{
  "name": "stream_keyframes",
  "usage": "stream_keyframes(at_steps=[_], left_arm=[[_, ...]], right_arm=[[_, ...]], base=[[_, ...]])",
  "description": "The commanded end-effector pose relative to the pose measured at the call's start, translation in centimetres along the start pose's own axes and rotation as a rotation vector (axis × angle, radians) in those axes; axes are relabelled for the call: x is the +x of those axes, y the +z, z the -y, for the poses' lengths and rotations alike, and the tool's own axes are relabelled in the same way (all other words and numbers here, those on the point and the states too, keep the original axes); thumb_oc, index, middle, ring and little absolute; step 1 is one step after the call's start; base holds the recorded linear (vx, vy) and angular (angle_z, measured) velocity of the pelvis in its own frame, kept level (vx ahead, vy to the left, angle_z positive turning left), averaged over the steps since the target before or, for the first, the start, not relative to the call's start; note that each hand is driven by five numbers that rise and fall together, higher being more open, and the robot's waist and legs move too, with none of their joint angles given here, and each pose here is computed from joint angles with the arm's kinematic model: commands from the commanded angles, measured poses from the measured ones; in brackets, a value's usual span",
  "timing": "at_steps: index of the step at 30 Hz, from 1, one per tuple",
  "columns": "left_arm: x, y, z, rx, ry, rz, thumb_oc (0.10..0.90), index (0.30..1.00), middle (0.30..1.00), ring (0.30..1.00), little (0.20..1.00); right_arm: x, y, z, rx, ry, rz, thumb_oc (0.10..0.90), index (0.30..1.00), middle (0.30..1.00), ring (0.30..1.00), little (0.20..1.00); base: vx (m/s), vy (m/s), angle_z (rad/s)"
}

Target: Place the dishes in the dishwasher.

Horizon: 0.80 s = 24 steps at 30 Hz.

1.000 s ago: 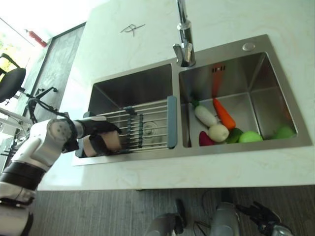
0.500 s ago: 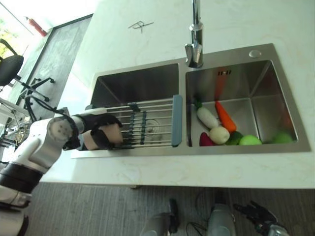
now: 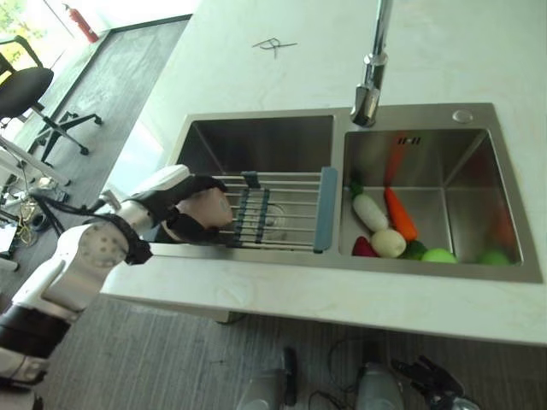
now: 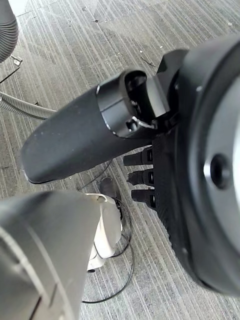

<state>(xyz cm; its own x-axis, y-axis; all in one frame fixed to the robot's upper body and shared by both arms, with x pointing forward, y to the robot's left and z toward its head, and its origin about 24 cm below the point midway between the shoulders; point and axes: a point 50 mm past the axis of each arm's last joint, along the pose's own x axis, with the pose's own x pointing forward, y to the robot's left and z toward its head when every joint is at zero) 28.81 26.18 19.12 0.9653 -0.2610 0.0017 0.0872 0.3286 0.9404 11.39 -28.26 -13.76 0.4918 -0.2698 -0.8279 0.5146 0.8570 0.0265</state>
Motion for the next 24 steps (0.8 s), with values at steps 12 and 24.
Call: stream_keyframes(at_steps=[12,24], left_arm=[[-8.4,-3.4,-9.1,0.128,0.938,-0.147,0.400,0.300,0.300,0.300,0.300],[-10.3,-5.8,-4.2,-0.005,1.131,-0.233,0.400,0.300,0.300,0.300,0.300]], right_arm=[[-1.0,-2.4,1.7,-0.384,0.033,-0.086,0.800,0.900,0.900,0.900,0.900],[-0.6,-1.2,1.1,-0.291,-0.058,-0.014,0.800,0.900,0.900,0.900,0.900]], base=[[0.01,-0.105,0.01],[-0.25,0.180,1.16]])
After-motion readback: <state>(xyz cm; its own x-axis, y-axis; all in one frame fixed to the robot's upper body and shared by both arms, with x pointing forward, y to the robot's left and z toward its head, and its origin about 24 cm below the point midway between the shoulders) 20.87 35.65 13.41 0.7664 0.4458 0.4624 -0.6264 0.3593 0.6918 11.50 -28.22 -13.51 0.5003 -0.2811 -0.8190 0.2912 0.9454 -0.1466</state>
